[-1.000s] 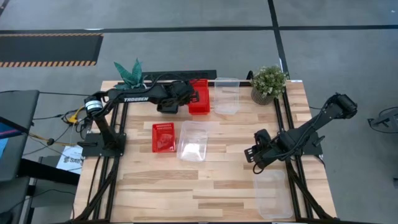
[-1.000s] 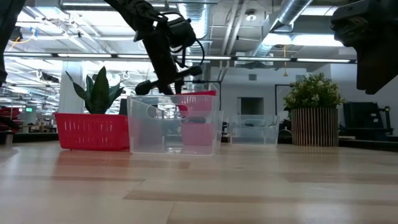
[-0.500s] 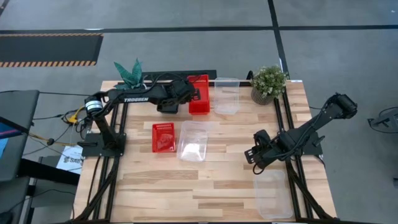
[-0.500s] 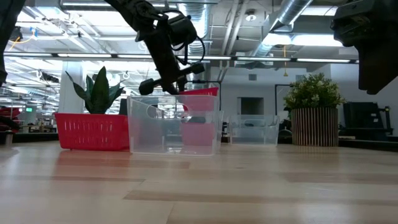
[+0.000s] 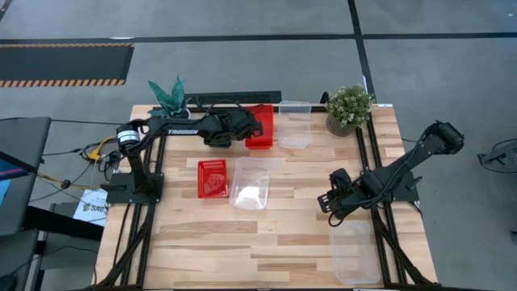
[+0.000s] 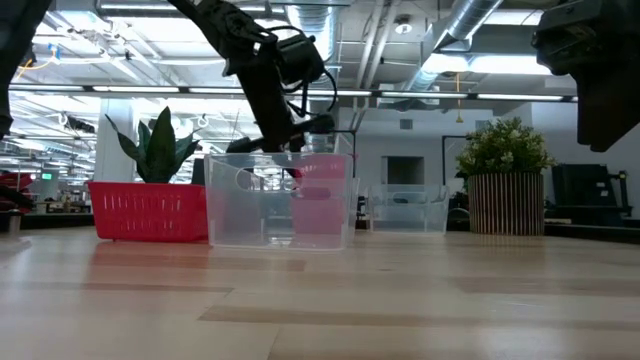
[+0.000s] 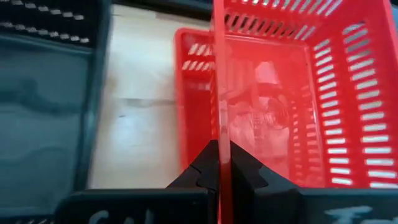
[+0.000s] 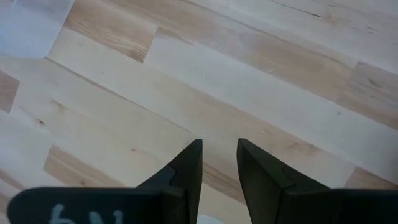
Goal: Stack baskets by color
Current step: Stack the right bin on the top red bin
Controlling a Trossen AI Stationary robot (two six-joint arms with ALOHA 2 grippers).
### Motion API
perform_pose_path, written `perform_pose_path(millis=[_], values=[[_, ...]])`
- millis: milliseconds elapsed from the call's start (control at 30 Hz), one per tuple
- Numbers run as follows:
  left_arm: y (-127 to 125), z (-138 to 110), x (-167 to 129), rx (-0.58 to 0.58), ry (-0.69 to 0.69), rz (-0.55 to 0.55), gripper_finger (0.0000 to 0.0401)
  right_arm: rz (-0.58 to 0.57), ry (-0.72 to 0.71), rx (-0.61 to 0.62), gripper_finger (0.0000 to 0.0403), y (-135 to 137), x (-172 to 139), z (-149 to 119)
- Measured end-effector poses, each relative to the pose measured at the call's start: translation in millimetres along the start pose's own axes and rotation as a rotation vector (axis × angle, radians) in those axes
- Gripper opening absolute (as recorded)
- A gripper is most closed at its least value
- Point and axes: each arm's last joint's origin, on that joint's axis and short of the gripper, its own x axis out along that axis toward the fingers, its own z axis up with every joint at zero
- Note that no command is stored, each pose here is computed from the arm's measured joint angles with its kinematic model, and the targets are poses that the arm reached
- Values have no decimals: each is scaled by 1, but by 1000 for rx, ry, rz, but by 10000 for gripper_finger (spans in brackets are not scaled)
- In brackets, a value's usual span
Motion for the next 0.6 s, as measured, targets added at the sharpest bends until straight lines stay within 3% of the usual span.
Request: perform_pose_path(millis=[600], values=[[1,-7,6,15,5,32,0,0,0,-26,122,0,0,0]])
